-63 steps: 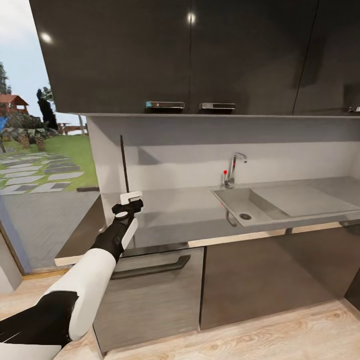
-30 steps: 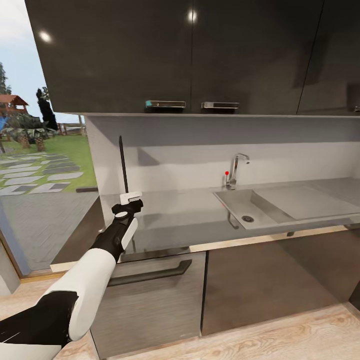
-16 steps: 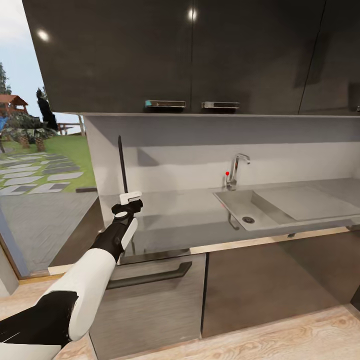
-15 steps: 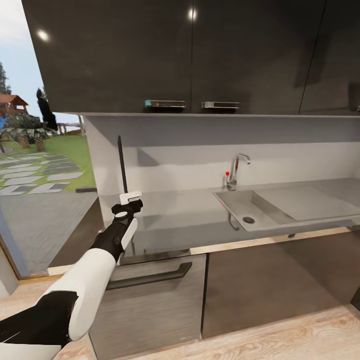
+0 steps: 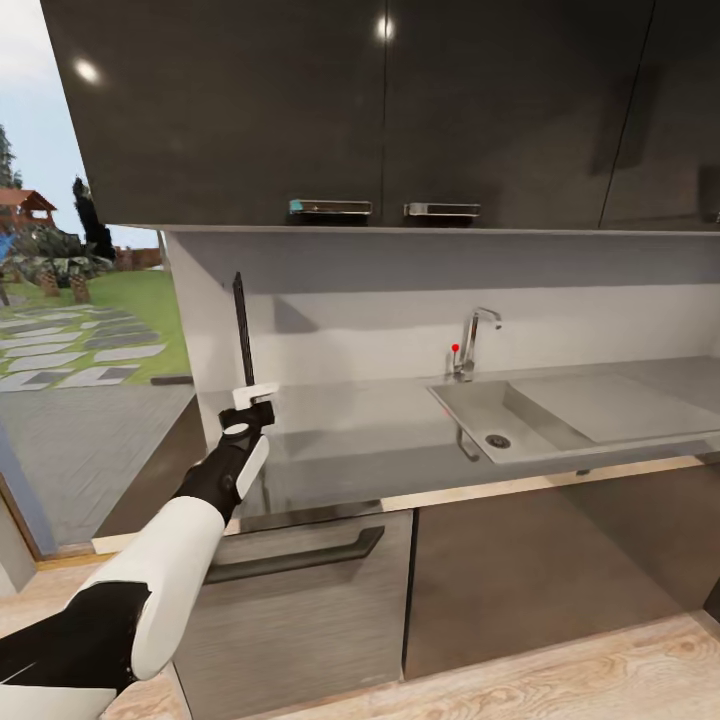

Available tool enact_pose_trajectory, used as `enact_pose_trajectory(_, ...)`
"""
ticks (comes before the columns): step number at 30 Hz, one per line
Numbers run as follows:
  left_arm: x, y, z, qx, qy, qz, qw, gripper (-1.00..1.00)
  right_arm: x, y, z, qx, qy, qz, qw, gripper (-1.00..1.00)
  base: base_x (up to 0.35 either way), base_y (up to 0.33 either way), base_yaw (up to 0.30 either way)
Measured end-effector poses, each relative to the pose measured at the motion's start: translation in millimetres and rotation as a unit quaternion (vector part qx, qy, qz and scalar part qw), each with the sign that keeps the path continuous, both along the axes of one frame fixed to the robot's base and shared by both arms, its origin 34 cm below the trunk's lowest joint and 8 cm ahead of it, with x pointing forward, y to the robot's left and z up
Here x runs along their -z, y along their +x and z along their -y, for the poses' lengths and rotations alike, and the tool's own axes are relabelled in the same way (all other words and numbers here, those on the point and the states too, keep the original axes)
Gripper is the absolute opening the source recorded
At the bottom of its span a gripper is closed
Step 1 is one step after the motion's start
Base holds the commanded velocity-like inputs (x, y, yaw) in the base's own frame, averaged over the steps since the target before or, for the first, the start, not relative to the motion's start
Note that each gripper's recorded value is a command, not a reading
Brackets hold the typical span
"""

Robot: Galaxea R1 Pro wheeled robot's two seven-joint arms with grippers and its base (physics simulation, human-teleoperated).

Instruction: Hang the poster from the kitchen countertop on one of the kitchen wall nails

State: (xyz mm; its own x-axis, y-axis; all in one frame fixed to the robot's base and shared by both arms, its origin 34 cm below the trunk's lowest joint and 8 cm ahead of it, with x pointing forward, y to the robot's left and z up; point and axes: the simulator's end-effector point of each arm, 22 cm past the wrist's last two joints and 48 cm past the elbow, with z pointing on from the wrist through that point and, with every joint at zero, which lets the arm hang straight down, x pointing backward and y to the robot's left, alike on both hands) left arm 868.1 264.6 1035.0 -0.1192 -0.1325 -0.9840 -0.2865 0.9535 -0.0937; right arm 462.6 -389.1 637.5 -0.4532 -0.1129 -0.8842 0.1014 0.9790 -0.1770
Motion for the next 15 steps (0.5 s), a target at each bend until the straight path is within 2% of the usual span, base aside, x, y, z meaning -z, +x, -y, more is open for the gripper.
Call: enact_pose_trajectory(15,-2.6,0.0,-5.3,-0.003,0.0,0.003,1.0,-1.0,-0.3,0.5,0.2,0.001,0.001,0.001,1.0,1.0,0.0,0.0,0.0)
